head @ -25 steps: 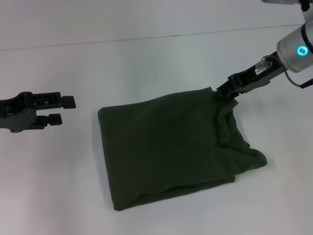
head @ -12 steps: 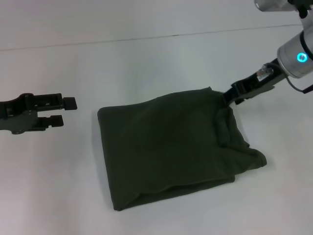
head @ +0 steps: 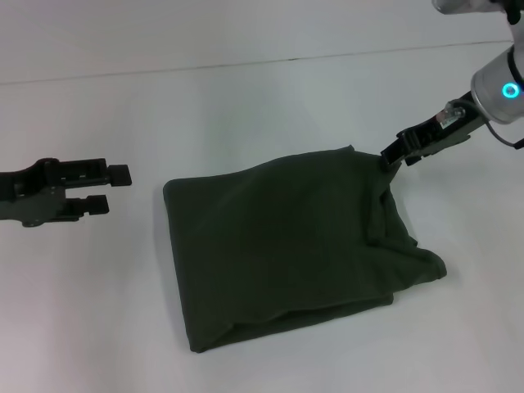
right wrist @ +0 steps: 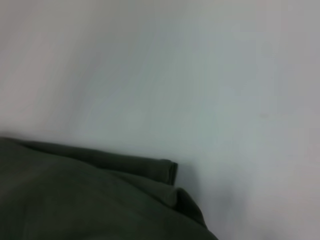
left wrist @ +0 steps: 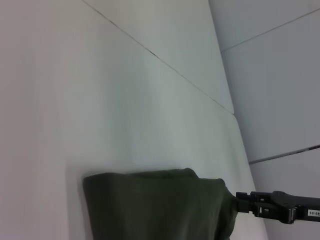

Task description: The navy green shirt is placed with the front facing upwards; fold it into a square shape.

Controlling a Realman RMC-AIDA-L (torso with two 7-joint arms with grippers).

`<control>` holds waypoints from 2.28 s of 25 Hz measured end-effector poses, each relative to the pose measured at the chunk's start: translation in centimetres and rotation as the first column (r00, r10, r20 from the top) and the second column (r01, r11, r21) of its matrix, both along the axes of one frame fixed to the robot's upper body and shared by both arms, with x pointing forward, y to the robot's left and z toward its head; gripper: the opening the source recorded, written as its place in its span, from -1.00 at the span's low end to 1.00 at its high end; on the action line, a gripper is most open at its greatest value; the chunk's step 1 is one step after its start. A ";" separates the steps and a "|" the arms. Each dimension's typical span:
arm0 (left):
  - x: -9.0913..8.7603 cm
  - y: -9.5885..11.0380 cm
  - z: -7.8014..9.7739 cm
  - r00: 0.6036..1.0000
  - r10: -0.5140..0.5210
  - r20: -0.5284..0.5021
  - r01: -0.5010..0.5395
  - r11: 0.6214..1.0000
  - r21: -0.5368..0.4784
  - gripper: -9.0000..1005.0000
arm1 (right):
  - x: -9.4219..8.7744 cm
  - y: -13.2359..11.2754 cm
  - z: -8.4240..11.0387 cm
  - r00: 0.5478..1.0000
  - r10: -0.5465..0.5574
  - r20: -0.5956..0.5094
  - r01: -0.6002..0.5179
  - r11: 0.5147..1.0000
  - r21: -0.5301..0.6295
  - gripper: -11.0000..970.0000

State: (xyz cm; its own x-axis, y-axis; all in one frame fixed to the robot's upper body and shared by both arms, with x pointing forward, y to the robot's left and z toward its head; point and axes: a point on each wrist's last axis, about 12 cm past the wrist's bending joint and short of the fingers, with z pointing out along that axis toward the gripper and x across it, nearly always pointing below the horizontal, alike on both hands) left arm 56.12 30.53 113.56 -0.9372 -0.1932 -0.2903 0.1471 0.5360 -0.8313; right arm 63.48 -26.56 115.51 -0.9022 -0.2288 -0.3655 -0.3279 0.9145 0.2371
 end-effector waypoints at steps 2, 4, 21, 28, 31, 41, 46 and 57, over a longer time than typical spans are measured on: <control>-0.1 0.0 -0.1 1.000 0.001 -0.004 -0.001 1.000 0.000 0.62 | -0.1 0.2 -0.3 1.000 0.001 -0.002 -0.001 1.000 0.007 0.02; -0.1 0.0 -0.1 1.000 0.001 -0.006 -0.001 1.000 -0.001 0.62 | -0.1 0.5 -0.4 1.000 0.004 -0.005 -0.004 1.000 0.010 -0.01; 0.2 0.0 0.0 1.000 0.000 0.001 0.000 1.000 0.008 0.62 | 0.1 0.5 0.5 1.000 -0.003 0.012 0.003 1.000 0.025 -0.68; 0.2 0.1 0.0 1.000 0.003 0.003 -0.003 1.000 0.010 0.62 | 0.2 0.6 0.5 1.000 0.000 0.009 0.000 1.000 0.025 -0.89; 0.2 0.1 0.0 1.000 0.002 0.003 -0.002 1.000 0.010 0.62 | 0.2 0.6 0.5 1.000 0.000 0.008 0.000 1.000 0.025 -0.98; 0.1 0.1 -0.1 1.000 -0.001 -0.001 0.001 1.000 0.007 0.62 | 0.8 0.4 1.8 0.996 -0.018 0.086 0.017 1.000 0.017 -0.98; -0.1 0.1 -0.1 1.000 -0.001 -0.004 0.001 1.000 0.001 0.62 | 1.1 1.0 1.3 0.993 -0.021 0.117 0.020 1.000 0.010 -0.98; -0.2 0.1 -0.3 1.000 -0.001 -0.011 0.001 1.000 -0.003 0.62 | 1.8 0.7 1.1 0.982 -0.052 0.183 0.056 0.998 -0.018 -0.98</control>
